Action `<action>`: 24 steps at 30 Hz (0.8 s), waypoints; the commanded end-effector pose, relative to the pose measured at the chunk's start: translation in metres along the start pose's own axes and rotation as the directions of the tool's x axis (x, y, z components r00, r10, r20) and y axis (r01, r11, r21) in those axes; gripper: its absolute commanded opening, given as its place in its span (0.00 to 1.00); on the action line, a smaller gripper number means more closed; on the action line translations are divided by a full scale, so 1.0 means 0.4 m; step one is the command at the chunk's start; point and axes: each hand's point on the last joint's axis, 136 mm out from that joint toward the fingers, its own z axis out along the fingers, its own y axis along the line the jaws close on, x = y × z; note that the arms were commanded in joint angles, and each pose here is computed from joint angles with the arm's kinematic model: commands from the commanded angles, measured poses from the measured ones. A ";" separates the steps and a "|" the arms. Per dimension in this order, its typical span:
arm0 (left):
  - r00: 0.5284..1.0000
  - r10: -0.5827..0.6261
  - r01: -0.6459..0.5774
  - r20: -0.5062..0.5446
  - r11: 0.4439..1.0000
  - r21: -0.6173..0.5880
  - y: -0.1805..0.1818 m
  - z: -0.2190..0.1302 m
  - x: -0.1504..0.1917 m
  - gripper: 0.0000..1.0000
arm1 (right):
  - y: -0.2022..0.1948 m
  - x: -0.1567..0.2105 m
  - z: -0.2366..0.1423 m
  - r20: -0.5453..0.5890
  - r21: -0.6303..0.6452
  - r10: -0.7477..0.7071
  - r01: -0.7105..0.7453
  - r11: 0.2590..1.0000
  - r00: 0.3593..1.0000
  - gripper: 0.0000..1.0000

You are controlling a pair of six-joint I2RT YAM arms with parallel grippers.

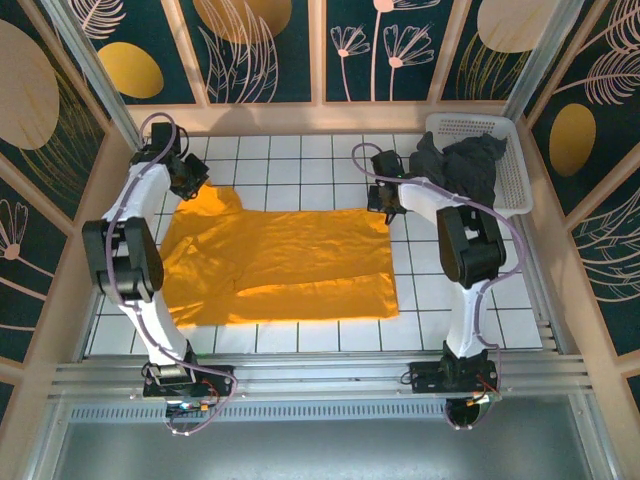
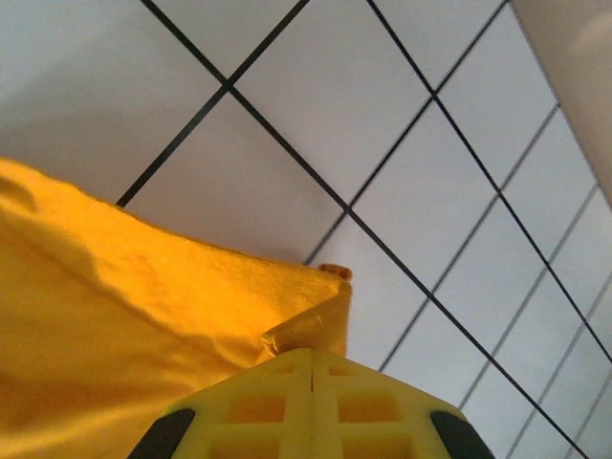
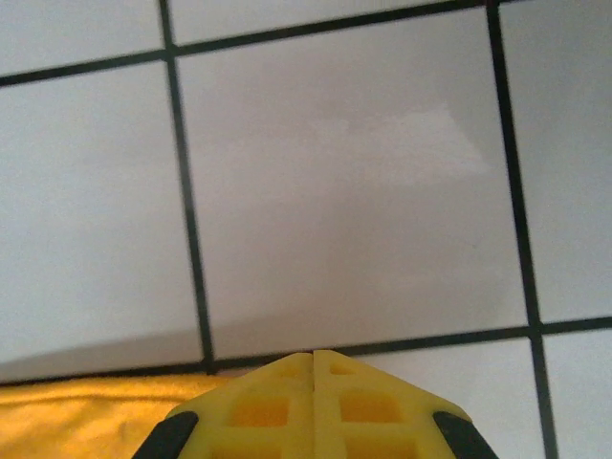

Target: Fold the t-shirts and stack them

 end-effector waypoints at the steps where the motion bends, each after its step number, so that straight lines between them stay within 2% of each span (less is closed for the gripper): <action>1: 0.999 -0.033 0.033 0.001 0.998 -0.047 0.049 -0.075 0.055 0.00 | 0.047 -0.042 -0.108 0.101 -0.094 -0.021 0.031 0.995 0.995 0.00; 8: 0.990 -0.072 0.087 0.121 0.988 -0.125 0.197 -0.255 0.146 0.00 | 0.044 0.047 -0.183 0.072 -0.154 0.002 0.009 0.988 0.997 0.00; 12: 0.974 -0.112 0.148 0.198 0.973 -0.177 0.297 -0.342 0.201 0.00 | 0.015 0.115 -0.210 0.038 -0.146 0.025 -0.020 0.989 0.999 0.00; 19: 0.950 -0.184 0.249 0.252 0.934 -0.256 0.456 -0.408 0.308 0.00 | -0.027 0.229 -0.206 -0.044 -0.131 0.045 -0.050 0.990 0.998 0.00; 24: 0.936 -0.192 0.280 0.295 0.914 -0.294 0.510 -0.430 0.329 0.00 | -0.046 0.277 -0.211 -0.092 -0.107 0.060 -0.070 0.992 0.994 0.00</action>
